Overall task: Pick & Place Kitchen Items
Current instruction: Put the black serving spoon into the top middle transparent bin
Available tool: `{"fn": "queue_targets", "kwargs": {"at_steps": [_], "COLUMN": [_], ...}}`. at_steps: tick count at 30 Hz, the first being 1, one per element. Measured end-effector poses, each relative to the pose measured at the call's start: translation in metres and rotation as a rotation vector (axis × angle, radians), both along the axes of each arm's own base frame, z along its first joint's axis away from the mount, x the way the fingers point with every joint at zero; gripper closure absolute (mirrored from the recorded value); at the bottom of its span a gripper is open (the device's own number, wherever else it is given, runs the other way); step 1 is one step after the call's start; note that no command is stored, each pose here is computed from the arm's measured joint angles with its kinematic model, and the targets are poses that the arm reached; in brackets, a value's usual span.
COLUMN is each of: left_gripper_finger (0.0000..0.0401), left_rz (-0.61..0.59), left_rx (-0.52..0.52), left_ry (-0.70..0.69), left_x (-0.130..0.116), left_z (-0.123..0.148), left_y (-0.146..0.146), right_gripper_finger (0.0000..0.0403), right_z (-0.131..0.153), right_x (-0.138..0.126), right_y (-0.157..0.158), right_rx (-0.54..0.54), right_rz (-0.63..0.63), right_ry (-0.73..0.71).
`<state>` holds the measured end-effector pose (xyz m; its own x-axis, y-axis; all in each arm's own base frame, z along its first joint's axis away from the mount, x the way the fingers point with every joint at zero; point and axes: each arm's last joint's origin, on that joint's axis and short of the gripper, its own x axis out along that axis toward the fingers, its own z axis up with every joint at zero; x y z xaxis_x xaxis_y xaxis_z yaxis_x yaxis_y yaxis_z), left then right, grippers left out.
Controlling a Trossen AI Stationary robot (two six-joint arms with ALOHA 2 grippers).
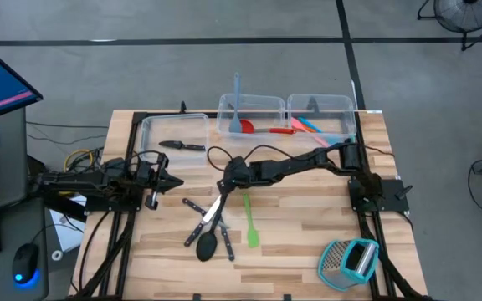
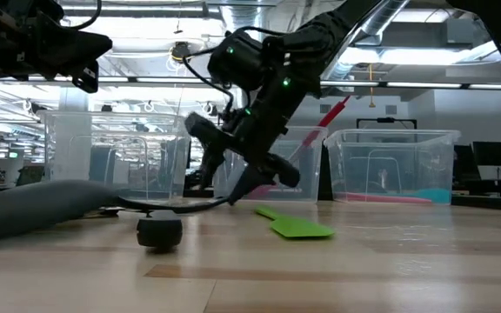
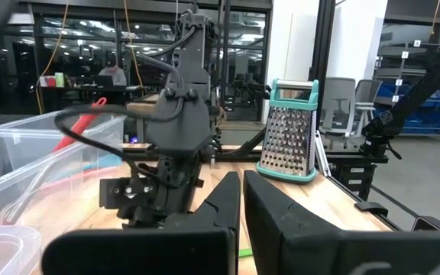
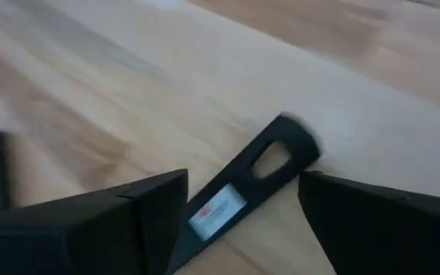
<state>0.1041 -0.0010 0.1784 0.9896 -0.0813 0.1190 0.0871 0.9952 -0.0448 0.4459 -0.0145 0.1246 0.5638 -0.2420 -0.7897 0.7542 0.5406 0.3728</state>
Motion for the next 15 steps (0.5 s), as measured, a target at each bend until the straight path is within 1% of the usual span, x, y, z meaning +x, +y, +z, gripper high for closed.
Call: {"fn": "queue_targets", "kwargs": {"at_steps": [1,3,5,8,11,15], "left_gripper_finger": [0.0399,0.0399,0.0399,0.0399,0.0399,0.0399], "left_rz": [0.0,0.0,0.0,0.0,0.0,0.0], "left_rx": [0.0,0.0,0.0,0.0,0.0,0.0], "left_ry": [0.0,-0.002,-0.003,-0.008,-0.009,-0.011], "left_x": [0.0,0.0,0.0,0.0,0.0,0.0], "left_z": [0.0,0.0,0.0,0.001,0.001,0.001], "left_y": [0.0,0.0,0.0,0.0,0.0,0.0], "right_gripper_finger": [0.0171,0.0177,0.0178,0.0175,0.0173,0.0173], "right_z": [0.001,-0.007,-0.009,-0.023,-0.024,-0.019], "right_x": [0.001,0.005,0.005,0.009,0.01,0.012], "right_y": [-0.001,-0.001,0.0,0.0,-0.003,-0.009], "right_rx": [0.011,0.023,0.028,0.051,0.075,0.055], "right_rz": [0.006,0.013,0.01,0.016,0.022,0.034], "right_ry": [-0.017,-0.027,-0.022,-0.033,-0.036,-0.055]}}
